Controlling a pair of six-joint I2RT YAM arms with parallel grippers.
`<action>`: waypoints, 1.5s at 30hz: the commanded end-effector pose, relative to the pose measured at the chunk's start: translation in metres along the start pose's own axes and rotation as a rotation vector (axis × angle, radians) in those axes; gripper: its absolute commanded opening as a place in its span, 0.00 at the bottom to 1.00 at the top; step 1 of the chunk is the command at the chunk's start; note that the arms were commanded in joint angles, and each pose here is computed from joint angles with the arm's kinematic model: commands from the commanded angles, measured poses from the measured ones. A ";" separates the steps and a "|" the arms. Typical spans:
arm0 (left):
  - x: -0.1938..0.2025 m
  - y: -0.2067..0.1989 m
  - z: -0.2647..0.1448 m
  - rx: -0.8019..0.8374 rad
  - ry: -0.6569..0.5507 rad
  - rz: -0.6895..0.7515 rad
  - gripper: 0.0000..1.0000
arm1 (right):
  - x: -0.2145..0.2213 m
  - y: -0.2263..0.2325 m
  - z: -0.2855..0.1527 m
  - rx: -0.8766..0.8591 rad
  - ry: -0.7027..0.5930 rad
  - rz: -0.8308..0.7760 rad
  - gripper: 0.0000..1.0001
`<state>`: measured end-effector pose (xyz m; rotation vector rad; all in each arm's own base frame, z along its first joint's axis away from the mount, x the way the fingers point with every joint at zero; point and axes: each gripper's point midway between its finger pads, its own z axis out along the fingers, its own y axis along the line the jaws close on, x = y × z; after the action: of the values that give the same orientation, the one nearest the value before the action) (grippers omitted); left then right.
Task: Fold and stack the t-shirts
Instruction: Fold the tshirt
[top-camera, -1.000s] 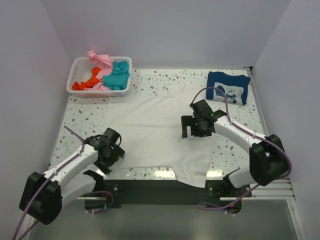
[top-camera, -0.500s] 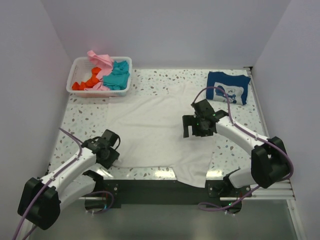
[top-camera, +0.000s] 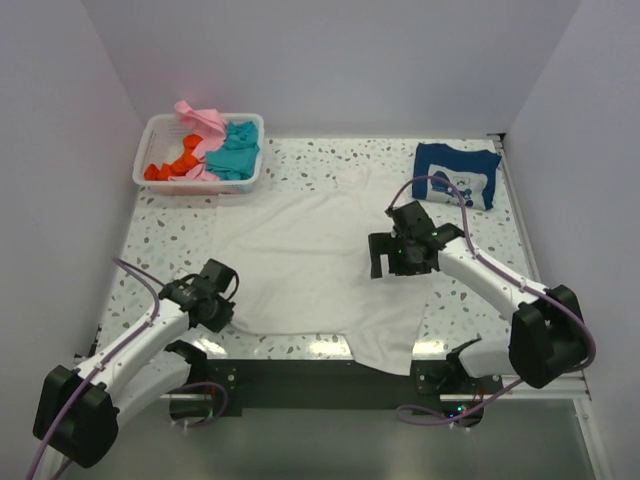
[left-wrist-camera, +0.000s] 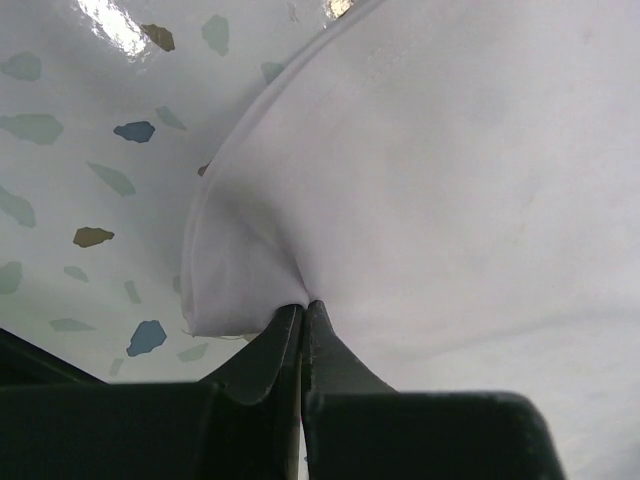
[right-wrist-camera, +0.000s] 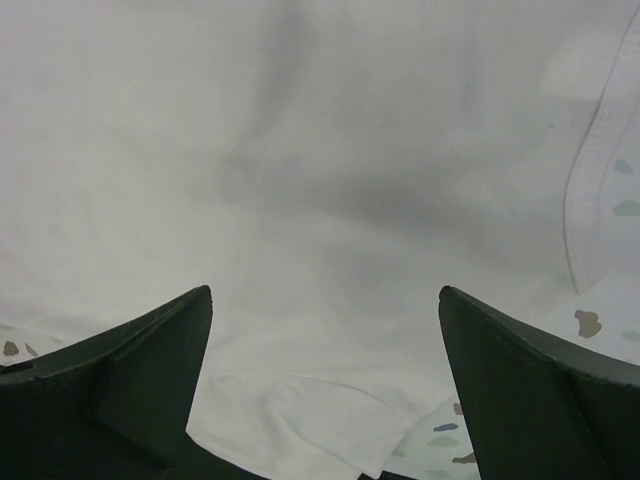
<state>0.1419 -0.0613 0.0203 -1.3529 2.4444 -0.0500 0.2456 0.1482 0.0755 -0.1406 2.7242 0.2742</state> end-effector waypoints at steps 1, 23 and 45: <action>-0.005 -0.006 -0.003 0.010 -0.023 -0.016 0.00 | 0.008 -0.008 -0.013 0.015 -0.009 -0.036 0.99; -0.017 -0.013 -0.014 0.066 -0.075 0.069 0.00 | 0.186 0.039 -0.050 -0.005 0.285 -0.390 0.89; -0.018 -0.013 -0.014 0.072 -0.079 0.074 0.00 | 0.216 0.033 -0.004 0.079 0.380 -0.467 0.25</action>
<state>0.1485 -0.0570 0.0324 -1.2393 2.4329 -0.0637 0.0455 0.1701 0.0108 -0.8842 2.9383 0.0210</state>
